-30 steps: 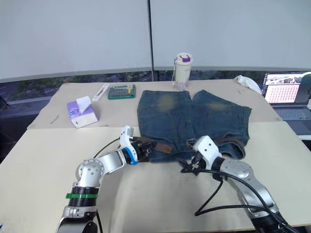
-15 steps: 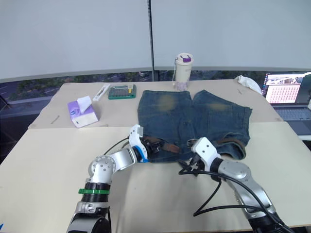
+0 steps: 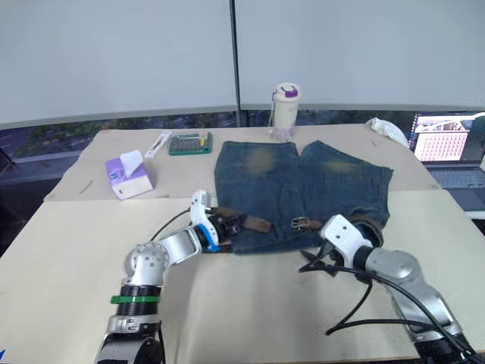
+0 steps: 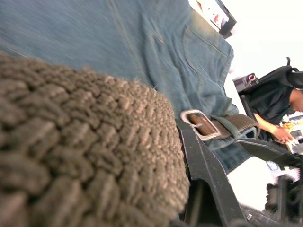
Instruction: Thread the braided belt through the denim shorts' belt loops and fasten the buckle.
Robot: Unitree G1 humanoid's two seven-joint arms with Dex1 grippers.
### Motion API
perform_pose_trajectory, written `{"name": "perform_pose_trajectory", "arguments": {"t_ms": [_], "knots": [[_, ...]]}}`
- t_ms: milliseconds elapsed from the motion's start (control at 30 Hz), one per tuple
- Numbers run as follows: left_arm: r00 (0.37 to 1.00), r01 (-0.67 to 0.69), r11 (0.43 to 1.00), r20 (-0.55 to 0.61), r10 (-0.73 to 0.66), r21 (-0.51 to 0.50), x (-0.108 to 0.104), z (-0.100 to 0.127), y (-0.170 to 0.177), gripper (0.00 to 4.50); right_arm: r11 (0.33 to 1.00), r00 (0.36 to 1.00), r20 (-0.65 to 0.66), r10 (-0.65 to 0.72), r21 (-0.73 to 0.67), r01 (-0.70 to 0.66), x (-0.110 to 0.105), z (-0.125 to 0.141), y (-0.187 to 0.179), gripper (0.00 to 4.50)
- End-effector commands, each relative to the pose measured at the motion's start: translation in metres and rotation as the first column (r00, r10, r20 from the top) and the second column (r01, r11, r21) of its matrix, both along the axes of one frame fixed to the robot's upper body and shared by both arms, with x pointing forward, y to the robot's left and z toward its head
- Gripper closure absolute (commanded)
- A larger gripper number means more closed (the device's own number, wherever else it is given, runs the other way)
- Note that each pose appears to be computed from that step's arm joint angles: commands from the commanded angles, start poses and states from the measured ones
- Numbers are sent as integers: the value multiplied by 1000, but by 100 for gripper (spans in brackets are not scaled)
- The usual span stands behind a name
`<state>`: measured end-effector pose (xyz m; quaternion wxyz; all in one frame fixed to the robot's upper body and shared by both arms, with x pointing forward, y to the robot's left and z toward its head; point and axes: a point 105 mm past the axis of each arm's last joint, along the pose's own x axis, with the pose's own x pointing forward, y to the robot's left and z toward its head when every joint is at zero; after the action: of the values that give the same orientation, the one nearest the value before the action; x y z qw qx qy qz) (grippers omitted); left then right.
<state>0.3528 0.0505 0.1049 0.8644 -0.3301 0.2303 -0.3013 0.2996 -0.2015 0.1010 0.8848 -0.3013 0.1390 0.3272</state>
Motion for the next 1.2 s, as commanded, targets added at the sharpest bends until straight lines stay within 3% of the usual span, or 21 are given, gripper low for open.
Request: {"name": "perform_pose_trajectory", "arguments": {"t_ms": [33,67,167,400,533,833,1033,1067,1200], "knots": [[997,-14,1000,80,14,-9,6,15,7,450,992,998,36,57,-115,-52,8,3,-1,3],[996,-19,1000,83,20,-9,8,15,8,450,988,997,27,71,-137,-66,8,0,-1,3],[994,-40,999,98,41,-9,12,18,12,450,983,994,40,98,-162,-90,13,-2,5,81],[992,-58,998,112,56,8,14,16,18,450,970,982,46,185,-166,-175,10,-1,23,330],[992,-54,998,113,53,11,12,16,21,450,967,974,57,219,-143,-210,9,0,35,444],[993,-60,998,108,56,35,14,14,30,450,932,931,48,361,-36,-359,-12,-3,95,444],[995,-62,998,85,59,32,12,11,30,450,943,942,25,334,-14,-334,-18,-1,95,444],[996,-58,998,77,55,37,11,10,29,450,945,945,6,328,-3,-328,-21,-1,91,384],[999,-36,993,22,34,109,5,-1,32,450,952,952,9,305,21,-306,-31,17,70,260]]}}
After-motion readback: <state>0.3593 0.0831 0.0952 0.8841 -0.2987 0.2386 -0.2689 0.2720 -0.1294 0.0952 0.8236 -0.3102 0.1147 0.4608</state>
